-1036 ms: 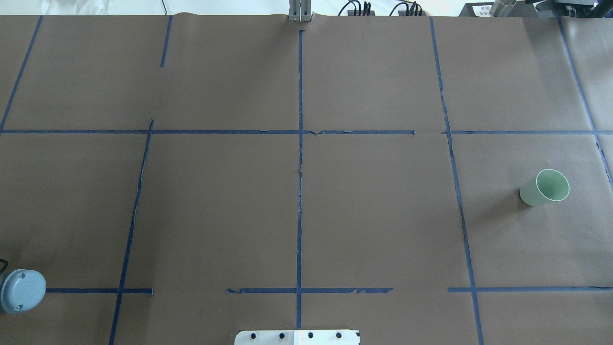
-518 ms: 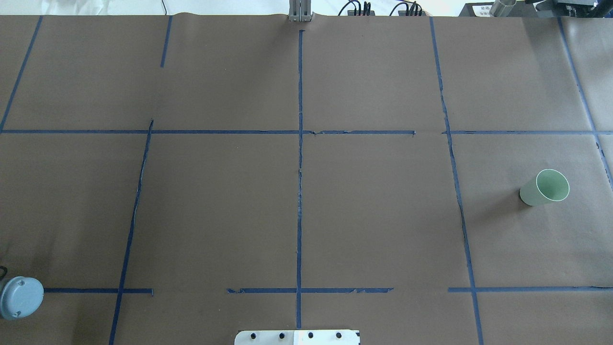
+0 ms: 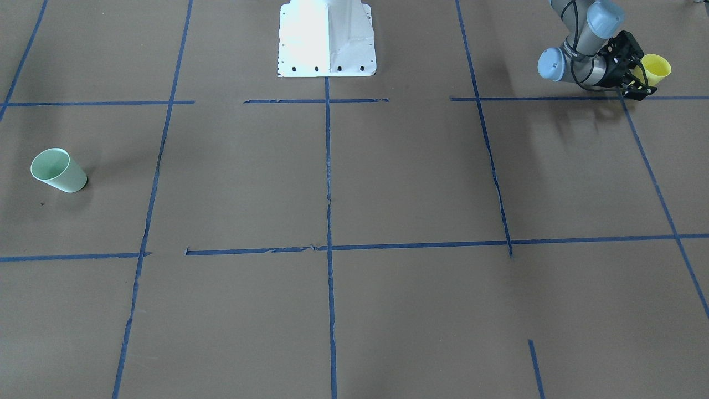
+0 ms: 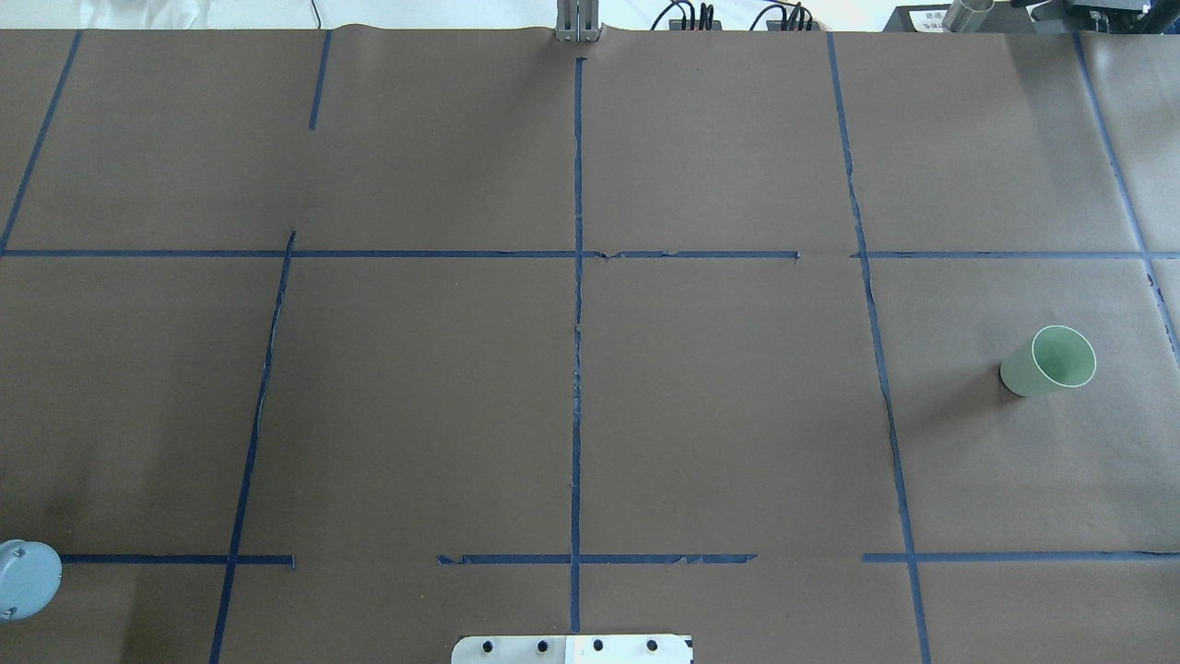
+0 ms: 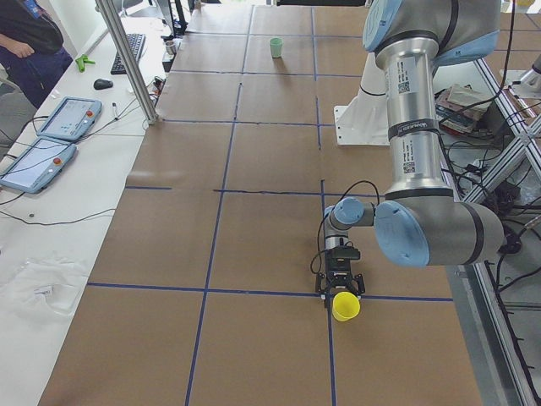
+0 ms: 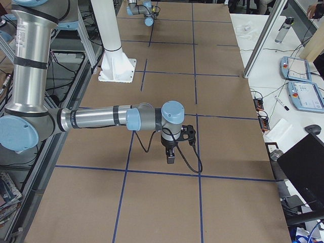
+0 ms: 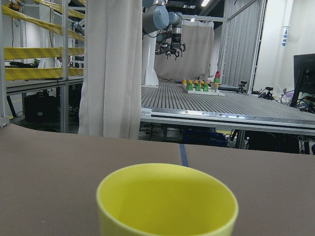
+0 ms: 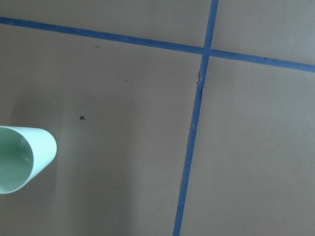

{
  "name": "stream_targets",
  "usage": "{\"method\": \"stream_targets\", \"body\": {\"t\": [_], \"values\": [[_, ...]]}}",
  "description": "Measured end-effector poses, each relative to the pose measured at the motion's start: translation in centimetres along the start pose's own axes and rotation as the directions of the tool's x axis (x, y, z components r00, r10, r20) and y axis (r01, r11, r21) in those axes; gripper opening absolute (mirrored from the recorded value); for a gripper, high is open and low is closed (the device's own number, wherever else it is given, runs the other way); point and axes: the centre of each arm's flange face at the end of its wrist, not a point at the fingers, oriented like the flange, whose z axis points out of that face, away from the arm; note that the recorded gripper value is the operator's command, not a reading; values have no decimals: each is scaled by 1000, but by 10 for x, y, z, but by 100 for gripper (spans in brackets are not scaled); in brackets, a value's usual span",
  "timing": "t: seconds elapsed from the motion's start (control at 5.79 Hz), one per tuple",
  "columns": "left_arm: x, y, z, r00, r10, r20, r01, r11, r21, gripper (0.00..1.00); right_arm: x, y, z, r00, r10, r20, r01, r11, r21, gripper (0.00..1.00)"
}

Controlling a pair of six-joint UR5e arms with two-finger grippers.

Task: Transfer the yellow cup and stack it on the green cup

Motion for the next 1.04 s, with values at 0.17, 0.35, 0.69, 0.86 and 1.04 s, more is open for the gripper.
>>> {"method": "stream_targets", "body": {"t": [0.17,0.35,0.69,0.86,1.04], "values": [[-2,1,7,1000,4,-4,-4,1000,2,100,-1,0,-1,1000,-1,2,1,1000,1,100],[-5,6,18,1000,10,-8,-10,1000,10,100,-2,0,-1,1000,-3,5,3,1000,3,100],[-9,11,32,1000,1,-17,-1,1000,22,50,-4,-1,-3,1000,-6,9,6,1000,7,100],[-11,12,34,1000,-1,-23,1,1000,26,49,-5,-1,-4,1000,-8,11,8,1000,9,100],[-13,8,37,1000,8,-27,-7,999,35,49,-5,-1,-4,1000,-8,12,8,1000,9,100]]}}
